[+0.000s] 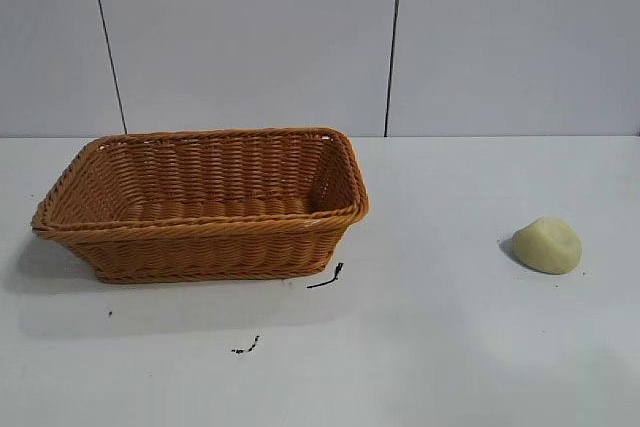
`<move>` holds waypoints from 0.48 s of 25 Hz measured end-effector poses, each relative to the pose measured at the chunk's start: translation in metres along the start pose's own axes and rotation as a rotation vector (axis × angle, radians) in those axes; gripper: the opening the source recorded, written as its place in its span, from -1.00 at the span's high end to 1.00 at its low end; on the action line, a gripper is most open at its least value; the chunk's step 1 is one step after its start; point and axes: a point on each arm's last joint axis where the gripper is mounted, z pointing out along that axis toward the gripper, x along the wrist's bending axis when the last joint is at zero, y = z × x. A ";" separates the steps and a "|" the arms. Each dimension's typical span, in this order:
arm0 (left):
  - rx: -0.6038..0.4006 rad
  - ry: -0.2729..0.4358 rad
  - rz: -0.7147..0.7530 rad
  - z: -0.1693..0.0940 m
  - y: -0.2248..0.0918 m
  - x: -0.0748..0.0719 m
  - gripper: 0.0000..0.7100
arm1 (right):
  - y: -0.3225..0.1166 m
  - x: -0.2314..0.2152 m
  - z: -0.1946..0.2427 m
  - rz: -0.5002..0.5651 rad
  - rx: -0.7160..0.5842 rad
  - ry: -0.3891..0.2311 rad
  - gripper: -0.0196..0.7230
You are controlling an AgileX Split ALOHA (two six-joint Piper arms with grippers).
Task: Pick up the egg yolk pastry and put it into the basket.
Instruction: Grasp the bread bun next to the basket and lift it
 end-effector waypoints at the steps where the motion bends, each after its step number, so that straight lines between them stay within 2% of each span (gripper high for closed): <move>1: 0.000 0.000 0.000 0.000 0.000 0.000 -0.96 | 0.011 0.000 0.009 -0.001 0.048 0.001 -0.92; 7: 0.000 0.000 0.000 0.000 0.000 0.000 -0.96 | 0.069 0.000 0.067 -0.007 0.256 0.008 -0.92; 12: 0.000 0.000 0.000 0.000 0.000 0.000 -0.96 | 0.100 0.001 0.129 -0.008 0.413 0.017 -0.92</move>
